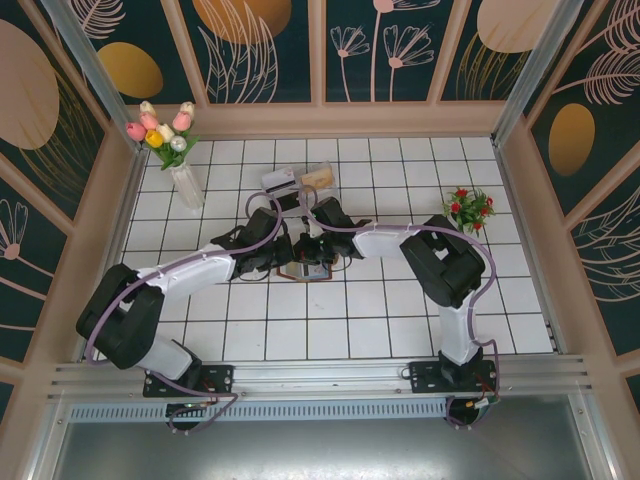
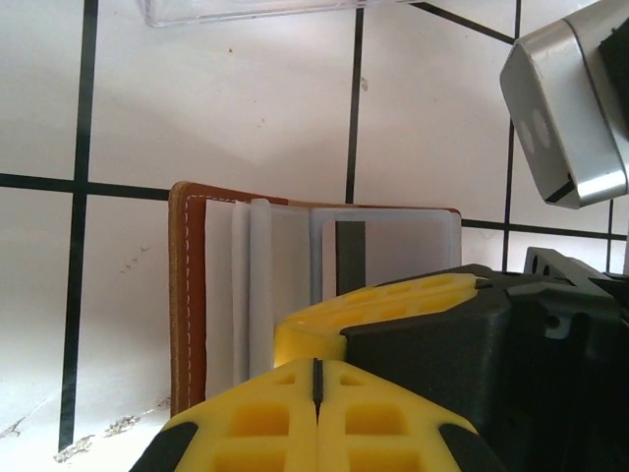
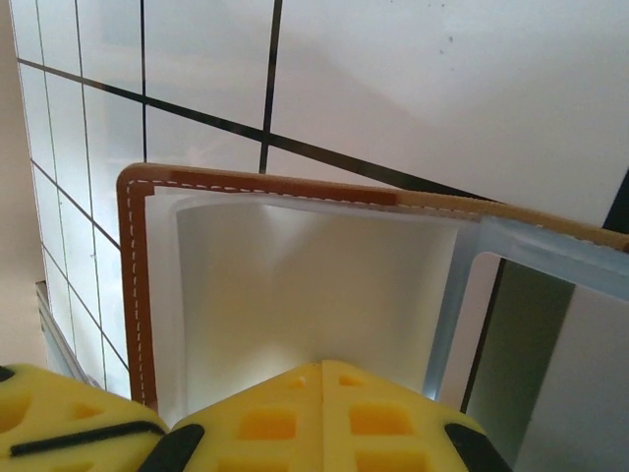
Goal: Take the credit cards out of the card holder
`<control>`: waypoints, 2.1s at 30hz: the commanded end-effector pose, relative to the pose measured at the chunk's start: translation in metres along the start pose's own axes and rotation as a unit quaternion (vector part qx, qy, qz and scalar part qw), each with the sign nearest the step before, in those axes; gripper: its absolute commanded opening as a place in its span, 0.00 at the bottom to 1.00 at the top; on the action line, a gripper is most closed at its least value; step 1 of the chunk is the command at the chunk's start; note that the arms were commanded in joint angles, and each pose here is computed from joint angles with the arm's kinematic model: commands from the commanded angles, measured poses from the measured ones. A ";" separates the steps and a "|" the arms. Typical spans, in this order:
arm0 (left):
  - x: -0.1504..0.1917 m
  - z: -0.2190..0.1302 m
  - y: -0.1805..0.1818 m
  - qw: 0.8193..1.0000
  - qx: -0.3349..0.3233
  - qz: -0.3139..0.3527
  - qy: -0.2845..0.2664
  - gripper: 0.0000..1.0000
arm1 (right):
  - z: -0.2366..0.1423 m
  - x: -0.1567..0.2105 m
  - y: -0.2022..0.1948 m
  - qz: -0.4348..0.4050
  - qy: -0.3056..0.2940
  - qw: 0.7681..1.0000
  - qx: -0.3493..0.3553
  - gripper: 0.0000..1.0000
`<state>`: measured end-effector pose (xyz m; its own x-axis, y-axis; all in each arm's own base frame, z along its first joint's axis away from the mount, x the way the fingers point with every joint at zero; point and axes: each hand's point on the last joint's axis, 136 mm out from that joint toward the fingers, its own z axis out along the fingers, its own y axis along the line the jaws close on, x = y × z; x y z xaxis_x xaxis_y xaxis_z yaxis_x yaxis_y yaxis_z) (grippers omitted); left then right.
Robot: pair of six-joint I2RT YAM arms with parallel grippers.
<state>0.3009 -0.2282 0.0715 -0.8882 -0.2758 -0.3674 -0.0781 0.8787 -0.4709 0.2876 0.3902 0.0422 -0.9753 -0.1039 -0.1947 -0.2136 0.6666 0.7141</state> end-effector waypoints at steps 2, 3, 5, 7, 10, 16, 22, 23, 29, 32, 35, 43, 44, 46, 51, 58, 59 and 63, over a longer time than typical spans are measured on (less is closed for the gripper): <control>0.004 0.008 0.015 1.000 -0.026 -0.007 -0.001 0.00 | 0.003 -0.004 -0.004 0.009 -0.001 1.000 0.002 0.00; 0.006 0.010 0.016 1.000 -0.029 -0.007 0.000 0.00 | 0.003 -0.005 -0.003 0.009 -0.001 1.000 0.002 0.00; 0.008 0.012 0.021 0.999 -0.036 -0.007 0.004 0.00 | -0.001 -0.008 0.001 0.006 -0.007 1.000 -0.001 0.00; 0.010 0.015 0.024 0.999 -0.042 -0.007 0.010 0.00 | -0.009 -0.014 0.007 0.001 -0.018 1.000 -0.005 0.00; 0.013 0.018 0.023 0.999 -0.041 -0.003 0.021 0.00 | -0.024 -0.023 0.009 -0.004 -0.042 0.999 0.008 0.00; 0.013 0.022 0.014 0.999 -0.034 0.017 0.038 0.07 | -0.043 -0.022 -0.018 0.008 -0.066 0.995 0.071 0.02; 0.013 0.030 0.016 0.996 -0.058 0.033 0.059 0.13 | -0.046 -0.013 -0.038 0.020 -0.063 0.993 0.102 0.03; 0.011 0.029 0.018 0.995 -0.068 0.036 0.056 0.13 | -0.045 -0.012 -0.040 0.021 -0.061 0.992 0.104 0.03; 0.005 0.027 0.014 0.995 -0.070 0.049 0.053 0.16 | -0.038 -0.005 -0.051 0.026 -0.048 0.992 0.114 0.04; 0.013 0.034 -0.004 0.995 -0.019 0.055 0.078 0.18 | -0.035 -0.003 -0.057 0.027 -0.044 0.991 0.122 0.04; 0.009 0.043 -0.012 0.995 -0.014 0.057 0.081 0.19 | -0.032 0.000 -0.063 0.028 -0.039 0.990 0.130 0.04; 0.006 0.052 -0.012 0.995 -0.026 0.053 0.086 0.23 | -0.030 0.005 -0.073 0.031 -0.035 0.989 0.142 0.04; 0.004 0.052 -0.014 0.995 -0.021 0.052 0.084 0.25 | -0.030 0.006 -0.074 0.031 -0.035 0.989 0.144 0.04; 0.001 0.051 -0.017 0.996 -0.020 0.048 0.077 0.27 | -0.030 0.006 -0.076 0.032 -0.034 0.988 0.145 0.04; -0.002 0.051 -0.013 0.997 -0.026 0.039 0.067 0.28 | -0.030 0.008 -0.079 0.034 -0.033 0.988 0.148 0.04; 0.001 0.047 -0.020 0.997 0.023 0.016 0.076 0.28 | -0.030 0.010 -0.087 0.040 -0.029 0.987 0.153 0.04; 0.000 0.047 -0.017 0.997 0.015 0.017 0.073 0.28 | -0.029 0.010 -0.087 0.040 -0.029 0.987 0.153 0.04; 0.002 0.048 -0.003 0.997 -0.015 0.022 0.071 0.27 | -0.028 0.011 -0.088 0.041 -0.027 0.987 0.152 0.04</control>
<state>0.3222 -0.2588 0.0311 -0.9516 -0.1682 -0.2572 -0.0369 0.8933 -0.4479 0.3048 0.3318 0.0294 -0.9693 0.0029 -0.2458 -0.1418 0.8104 0.5685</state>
